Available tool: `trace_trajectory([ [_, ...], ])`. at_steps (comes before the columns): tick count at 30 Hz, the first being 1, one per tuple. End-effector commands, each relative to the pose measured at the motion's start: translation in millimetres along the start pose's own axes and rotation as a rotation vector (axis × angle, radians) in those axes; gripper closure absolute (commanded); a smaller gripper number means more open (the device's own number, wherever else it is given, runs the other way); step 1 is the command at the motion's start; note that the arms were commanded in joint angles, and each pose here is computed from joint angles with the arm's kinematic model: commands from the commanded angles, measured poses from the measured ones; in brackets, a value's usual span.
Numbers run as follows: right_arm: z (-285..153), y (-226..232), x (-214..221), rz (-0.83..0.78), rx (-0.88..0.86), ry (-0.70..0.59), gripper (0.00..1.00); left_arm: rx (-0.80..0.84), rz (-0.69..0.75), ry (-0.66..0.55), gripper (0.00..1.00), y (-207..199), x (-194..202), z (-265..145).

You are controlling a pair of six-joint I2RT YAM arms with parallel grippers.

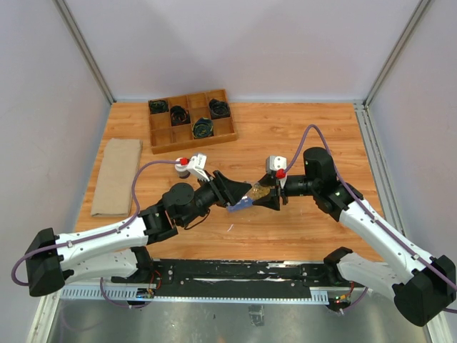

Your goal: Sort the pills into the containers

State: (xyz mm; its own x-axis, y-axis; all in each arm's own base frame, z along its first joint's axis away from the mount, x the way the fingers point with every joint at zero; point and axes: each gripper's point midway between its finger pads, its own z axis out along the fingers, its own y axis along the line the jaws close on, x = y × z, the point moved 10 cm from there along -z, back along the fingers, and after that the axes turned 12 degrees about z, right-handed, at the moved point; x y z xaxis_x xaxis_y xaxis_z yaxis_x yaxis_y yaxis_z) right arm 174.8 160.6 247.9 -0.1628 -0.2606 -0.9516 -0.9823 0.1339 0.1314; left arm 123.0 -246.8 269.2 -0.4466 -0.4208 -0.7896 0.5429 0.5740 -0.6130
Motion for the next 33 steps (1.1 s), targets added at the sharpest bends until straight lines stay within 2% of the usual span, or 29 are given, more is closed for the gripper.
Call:
trace_trajectory([
  [1,-4,-2,-13,-0.037,0.013,-0.025,0.97,-0.004,0.008,0.008,0.42,-2,2,2],
  [7,-3,-3,-13,-0.037,0.013,-0.024,0.97,0.017,0.009,0.019,0.49,-3,3,0],
  [10,-4,-2,-13,-0.036,0.012,-0.025,0.97,0.04,0.032,0.026,0.58,-3,4,-1],
  [12,-4,-1,-14,-0.038,0.005,-0.028,0.97,0.082,0.059,0.018,0.69,-4,4,-2],
  [20,-5,6,-18,-0.056,-0.055,-0.068,0.97,0.408,0.346,-0.09,0.81,6,11,-20],
  [25,-6,11,-19,-0.065,-0.092,-0.085,0.97,0.598,0.553,-0.165,0.83,14,11,-26],
  [30,-6,11,-18,-0.065,-0.097,-0.087,0.97,0.624,0.674,-0.17,0.81,21,9,-20],
  [33,-6,11,-19,-0.067,-0.096,-0.088,0.97,0.602,0.671,-0.217,0.72,21,2,-20],
])
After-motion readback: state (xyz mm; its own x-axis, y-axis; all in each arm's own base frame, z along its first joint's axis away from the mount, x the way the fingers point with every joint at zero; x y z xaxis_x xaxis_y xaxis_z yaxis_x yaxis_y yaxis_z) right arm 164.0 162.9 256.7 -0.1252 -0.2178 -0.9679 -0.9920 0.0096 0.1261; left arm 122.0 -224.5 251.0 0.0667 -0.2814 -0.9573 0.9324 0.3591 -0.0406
